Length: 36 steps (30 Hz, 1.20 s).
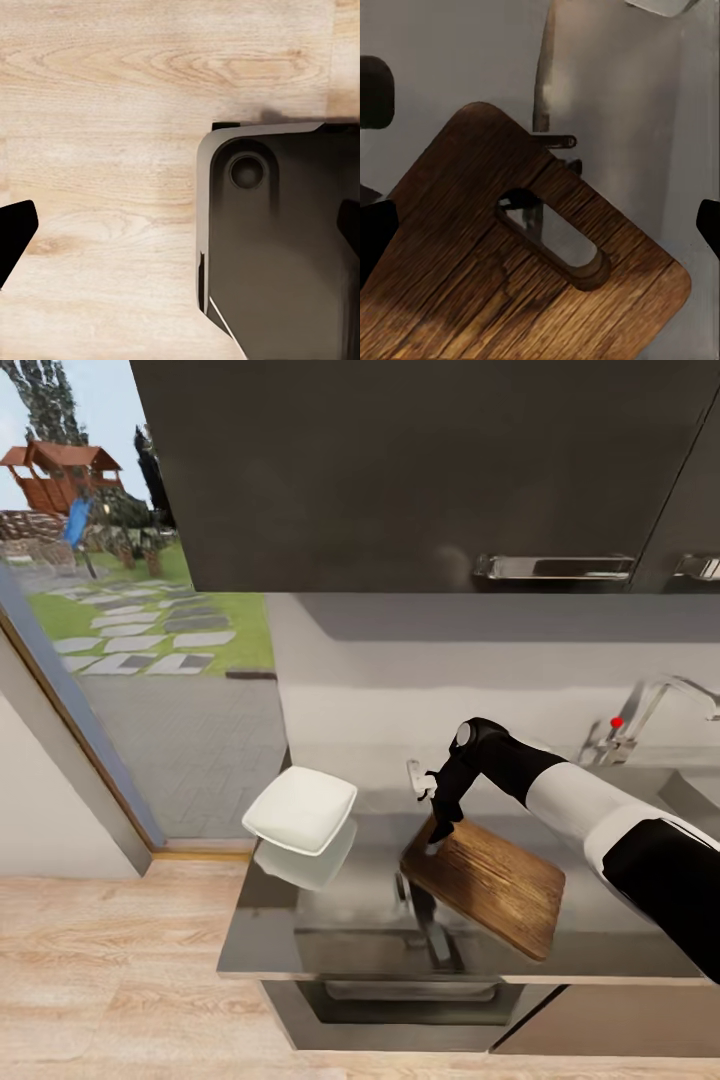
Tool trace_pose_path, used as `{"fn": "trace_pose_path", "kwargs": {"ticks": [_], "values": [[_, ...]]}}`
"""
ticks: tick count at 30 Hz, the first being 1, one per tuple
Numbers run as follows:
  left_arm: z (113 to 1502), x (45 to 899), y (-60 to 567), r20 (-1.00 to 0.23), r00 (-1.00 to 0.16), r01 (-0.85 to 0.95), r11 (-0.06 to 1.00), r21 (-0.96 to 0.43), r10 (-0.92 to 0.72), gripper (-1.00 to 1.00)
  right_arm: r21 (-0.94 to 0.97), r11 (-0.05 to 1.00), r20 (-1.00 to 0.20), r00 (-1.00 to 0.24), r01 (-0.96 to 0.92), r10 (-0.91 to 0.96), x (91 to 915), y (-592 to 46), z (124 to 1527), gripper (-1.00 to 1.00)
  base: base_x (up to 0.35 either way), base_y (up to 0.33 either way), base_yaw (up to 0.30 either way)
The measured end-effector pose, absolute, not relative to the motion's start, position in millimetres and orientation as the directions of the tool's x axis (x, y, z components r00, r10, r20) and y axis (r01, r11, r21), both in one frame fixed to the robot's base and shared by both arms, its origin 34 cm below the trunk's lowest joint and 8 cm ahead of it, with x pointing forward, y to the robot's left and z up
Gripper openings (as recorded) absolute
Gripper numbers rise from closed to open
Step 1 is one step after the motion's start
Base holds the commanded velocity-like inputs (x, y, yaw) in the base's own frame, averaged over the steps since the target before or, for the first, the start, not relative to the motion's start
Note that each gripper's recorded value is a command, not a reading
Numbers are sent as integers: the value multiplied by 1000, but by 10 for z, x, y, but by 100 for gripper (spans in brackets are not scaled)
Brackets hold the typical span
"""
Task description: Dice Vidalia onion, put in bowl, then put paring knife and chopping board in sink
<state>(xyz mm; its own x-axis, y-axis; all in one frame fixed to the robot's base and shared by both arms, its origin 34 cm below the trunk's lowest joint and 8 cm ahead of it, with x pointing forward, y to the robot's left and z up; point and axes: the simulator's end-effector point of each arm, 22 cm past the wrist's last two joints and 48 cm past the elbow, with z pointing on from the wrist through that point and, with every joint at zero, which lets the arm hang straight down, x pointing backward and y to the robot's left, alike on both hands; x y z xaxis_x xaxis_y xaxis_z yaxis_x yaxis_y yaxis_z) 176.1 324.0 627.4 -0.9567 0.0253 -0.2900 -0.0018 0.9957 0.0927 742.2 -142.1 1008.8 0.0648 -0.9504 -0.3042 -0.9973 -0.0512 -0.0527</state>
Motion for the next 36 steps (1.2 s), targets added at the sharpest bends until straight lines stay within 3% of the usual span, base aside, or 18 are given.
{"fn": "trace_pose_path", "kwargs": {"ticks": [36], "values": [[6256,1657,3237,-263,-964,2,996,92,26,100,-27,-54,-300,59,-998,-952,7433,-1550,9818,100,44,-15,0]]}}
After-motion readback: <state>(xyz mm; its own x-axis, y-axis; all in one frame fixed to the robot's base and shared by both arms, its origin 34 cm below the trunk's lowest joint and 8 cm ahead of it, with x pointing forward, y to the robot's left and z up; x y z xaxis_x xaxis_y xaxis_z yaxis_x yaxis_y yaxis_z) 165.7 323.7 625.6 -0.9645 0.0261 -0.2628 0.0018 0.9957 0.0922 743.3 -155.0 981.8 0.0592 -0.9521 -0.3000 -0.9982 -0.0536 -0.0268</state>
